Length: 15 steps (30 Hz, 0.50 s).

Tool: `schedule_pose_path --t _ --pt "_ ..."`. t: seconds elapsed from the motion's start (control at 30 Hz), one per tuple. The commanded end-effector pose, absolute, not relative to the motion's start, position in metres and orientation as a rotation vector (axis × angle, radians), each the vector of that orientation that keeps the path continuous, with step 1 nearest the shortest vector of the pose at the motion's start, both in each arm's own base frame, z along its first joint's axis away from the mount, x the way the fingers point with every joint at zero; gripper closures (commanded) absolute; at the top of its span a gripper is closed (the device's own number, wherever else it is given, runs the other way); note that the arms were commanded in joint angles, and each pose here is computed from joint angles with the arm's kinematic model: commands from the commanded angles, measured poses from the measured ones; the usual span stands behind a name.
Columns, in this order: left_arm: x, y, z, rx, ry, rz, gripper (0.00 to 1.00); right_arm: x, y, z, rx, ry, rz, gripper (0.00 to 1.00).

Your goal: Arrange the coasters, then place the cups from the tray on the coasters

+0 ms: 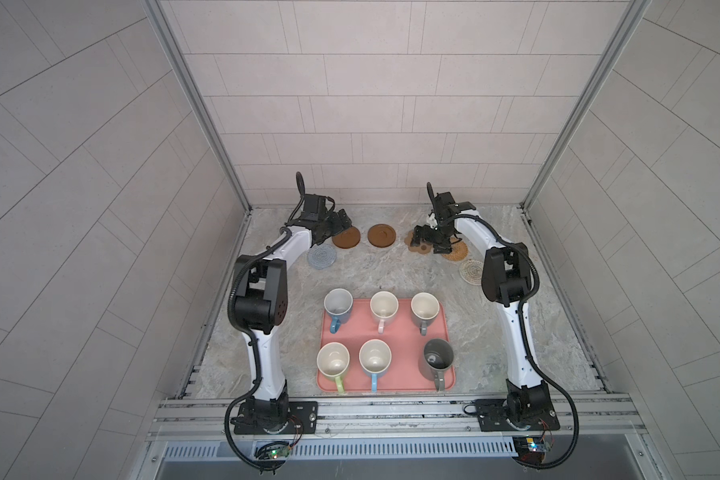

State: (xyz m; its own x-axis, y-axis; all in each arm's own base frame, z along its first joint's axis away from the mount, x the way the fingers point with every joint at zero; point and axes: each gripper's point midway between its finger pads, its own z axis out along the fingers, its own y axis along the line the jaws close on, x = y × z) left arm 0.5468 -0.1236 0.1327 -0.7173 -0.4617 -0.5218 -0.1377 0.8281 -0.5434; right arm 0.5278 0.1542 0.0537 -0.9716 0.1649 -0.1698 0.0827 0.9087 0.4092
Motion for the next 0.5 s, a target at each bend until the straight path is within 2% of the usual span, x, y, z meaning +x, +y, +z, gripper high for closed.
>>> schedule_pose_path --t 0.0,0.47 --pt "0.5508 -0.1205 0.1368 -0.443 2.317 -0.622 0.00 0.5277 0.1599 0.0414 0.211 2.886 0.634 0.01" --pt "0.5502 -0.1209 0.1371 -0.442 2.319 -0.621 0.00 0.5329 0.1694 0.0328 0.244 2.875 0.686 0.01"
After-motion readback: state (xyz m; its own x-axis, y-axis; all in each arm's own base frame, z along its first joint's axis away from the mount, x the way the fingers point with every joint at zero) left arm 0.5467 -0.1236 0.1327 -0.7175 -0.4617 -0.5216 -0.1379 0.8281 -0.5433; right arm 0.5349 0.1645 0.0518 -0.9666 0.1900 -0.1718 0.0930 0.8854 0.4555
